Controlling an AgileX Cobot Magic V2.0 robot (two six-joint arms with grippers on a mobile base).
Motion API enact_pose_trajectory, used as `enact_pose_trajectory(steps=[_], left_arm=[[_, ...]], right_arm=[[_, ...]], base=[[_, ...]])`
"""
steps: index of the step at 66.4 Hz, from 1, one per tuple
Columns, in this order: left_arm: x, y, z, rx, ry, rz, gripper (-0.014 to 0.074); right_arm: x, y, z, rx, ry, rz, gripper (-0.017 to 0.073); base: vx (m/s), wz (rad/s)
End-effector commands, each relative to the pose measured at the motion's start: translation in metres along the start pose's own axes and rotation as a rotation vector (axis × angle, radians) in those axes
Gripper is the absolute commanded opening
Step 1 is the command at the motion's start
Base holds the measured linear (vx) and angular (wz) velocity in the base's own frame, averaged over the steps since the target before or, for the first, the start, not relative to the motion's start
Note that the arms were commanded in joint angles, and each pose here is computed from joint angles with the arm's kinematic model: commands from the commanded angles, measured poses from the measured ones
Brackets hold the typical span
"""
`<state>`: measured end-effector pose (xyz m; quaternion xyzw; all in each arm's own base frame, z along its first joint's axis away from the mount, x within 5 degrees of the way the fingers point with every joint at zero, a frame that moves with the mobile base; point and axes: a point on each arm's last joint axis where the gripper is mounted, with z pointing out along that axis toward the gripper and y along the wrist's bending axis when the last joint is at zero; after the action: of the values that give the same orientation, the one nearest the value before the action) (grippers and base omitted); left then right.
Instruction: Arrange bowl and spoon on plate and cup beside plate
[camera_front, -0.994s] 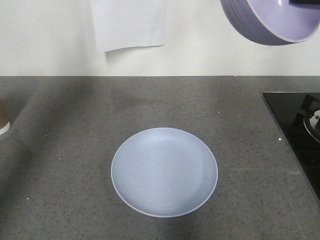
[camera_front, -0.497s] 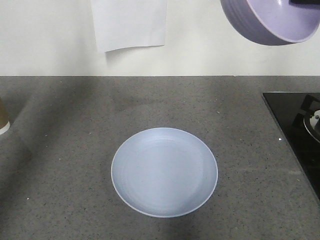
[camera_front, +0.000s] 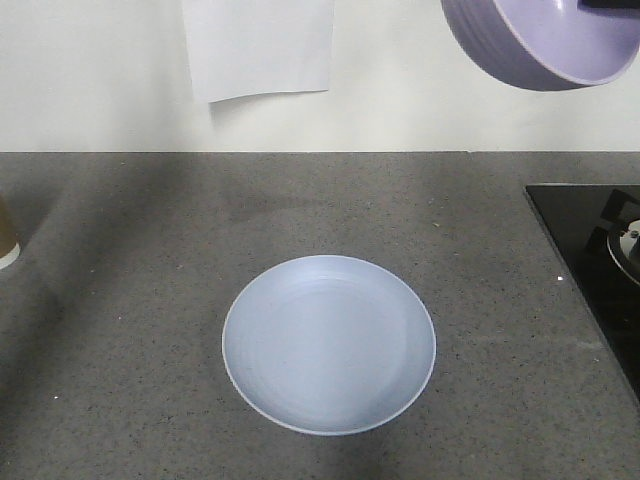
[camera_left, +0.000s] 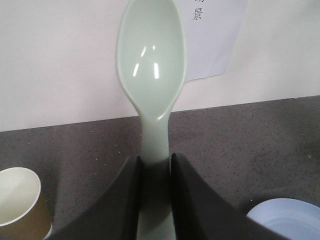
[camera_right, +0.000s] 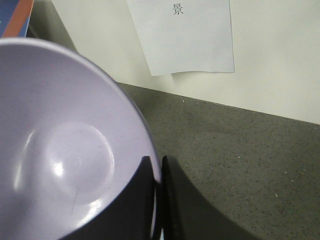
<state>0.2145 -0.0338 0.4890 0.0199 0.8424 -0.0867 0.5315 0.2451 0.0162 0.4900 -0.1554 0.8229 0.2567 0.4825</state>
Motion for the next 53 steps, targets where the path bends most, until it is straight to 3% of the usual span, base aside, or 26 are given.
enact_pose_trajectory(steps=[1, 53], left_arm=[[-0.0126, -0.0028, -0.0141, 0.020, -0.110, -0.005, -0.0006], [-0.0126, -0.0028, -0.0141, 0.020, -0.110, -0.005, -0.0006]], right_arm=[[-0.0119, 0.0128, -0.0139, -0.011, -0.102, -0.025, -0.0010], [-0.0119, 0.0128, -0.0139, -0.011, -0.102, -0.025, -0.0010]], base=[[0.00, 0.00], [0.00, 0.00]])
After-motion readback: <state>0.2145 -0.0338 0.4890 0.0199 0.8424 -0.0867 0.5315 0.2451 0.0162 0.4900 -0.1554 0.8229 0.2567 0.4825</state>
